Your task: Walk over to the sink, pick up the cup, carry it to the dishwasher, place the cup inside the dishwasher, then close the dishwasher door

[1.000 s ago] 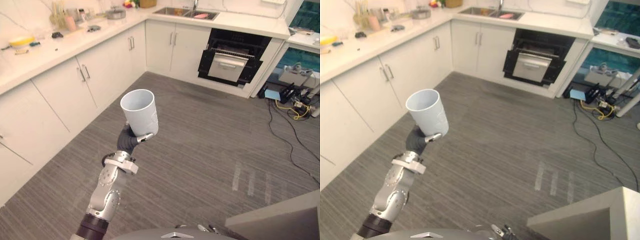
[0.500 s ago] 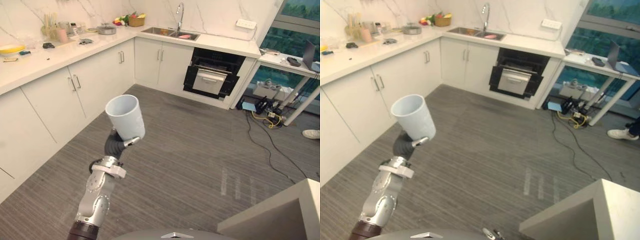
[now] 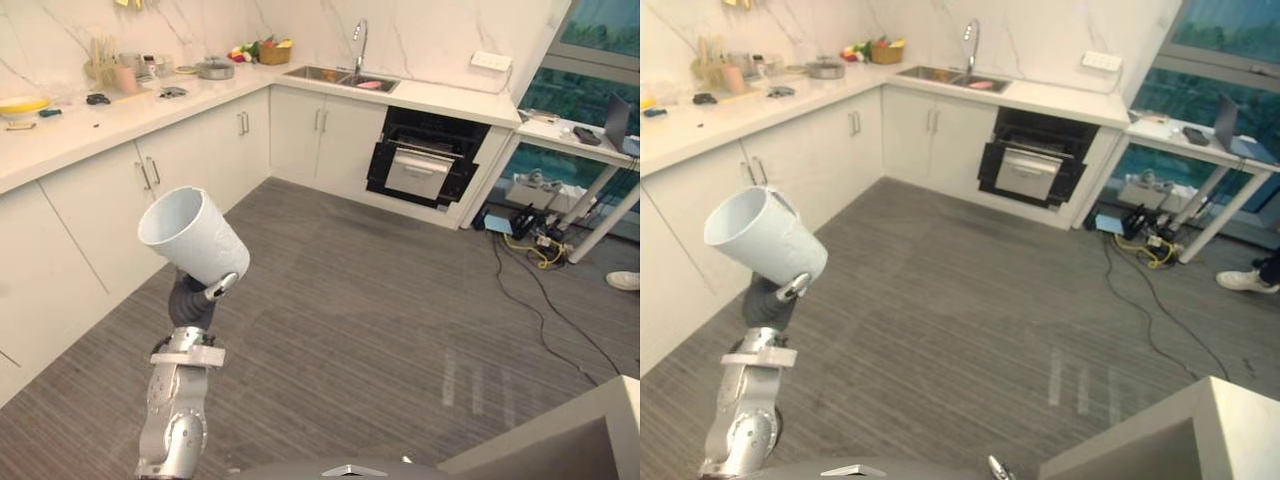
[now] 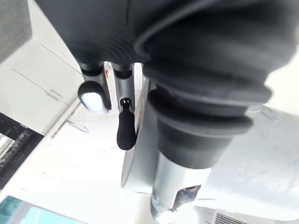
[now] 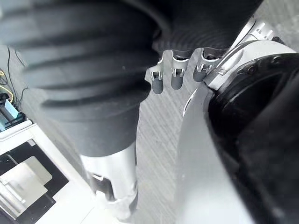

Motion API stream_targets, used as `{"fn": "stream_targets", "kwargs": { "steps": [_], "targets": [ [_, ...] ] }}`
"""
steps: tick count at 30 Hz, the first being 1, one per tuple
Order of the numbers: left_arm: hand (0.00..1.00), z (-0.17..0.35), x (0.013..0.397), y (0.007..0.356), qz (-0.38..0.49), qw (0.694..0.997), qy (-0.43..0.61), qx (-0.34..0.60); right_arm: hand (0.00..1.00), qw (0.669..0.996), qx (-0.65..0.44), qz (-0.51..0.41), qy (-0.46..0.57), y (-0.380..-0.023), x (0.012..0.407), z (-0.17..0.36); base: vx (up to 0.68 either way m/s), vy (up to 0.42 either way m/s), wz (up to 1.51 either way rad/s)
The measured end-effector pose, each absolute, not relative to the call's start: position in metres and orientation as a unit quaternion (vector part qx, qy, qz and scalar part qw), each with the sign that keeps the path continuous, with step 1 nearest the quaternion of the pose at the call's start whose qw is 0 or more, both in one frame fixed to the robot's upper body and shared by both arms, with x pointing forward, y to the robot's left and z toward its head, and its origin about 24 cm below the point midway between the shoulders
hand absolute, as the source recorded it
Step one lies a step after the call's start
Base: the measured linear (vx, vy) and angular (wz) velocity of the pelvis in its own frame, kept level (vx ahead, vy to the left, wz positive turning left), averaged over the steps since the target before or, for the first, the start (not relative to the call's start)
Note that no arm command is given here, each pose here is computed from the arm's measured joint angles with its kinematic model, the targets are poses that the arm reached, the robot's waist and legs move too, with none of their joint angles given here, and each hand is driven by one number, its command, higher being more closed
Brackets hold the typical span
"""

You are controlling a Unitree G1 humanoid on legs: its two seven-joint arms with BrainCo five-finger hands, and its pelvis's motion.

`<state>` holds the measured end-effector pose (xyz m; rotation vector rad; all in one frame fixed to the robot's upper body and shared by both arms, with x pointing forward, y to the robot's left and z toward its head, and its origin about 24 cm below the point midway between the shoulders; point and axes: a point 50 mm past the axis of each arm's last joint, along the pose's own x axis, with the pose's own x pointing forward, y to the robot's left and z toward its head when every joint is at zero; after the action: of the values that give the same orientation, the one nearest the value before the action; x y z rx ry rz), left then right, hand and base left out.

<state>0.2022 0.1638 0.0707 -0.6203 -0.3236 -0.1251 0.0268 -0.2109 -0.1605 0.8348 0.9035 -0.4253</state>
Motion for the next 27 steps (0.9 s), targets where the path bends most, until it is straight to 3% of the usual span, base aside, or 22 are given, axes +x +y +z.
{"fn": "stream_targets", "kwargs": {
  "steps": [8,11,19,27],
  "targets": [
    [1.00,0.061,0.197,0.162,-0.060,0.931,-0.156,-0.325,0.00,0.824,0.387,-0.216,0.353,-0.240,0.052,-0.150,0.13,0.129,-0.20],
    [1.00,0.053,0.193,0.174,-0.036,0.938,-0.143,-0.313,0.00,0.816,0.406,-0.212,0.352,-0.224,0.051,-0.155,0.32,0.063,-0.84],
    [1.00,0.055,0.206,0.170,-0.104,0.946,-0.117,-0.284,0.00,0.790,0.420,-0.273,0.355,-0.219,0.018,-0.160,0.29,0.075,-0.38],
    [1.00,0.066,0.212,0.148,-0.156,0.940,-0.122,-0.276,0.00,0.802,0.429,-0.256,0.327,-0.206,0.035,-0.157,0.41,-0.038,0.15]
  ]
}}
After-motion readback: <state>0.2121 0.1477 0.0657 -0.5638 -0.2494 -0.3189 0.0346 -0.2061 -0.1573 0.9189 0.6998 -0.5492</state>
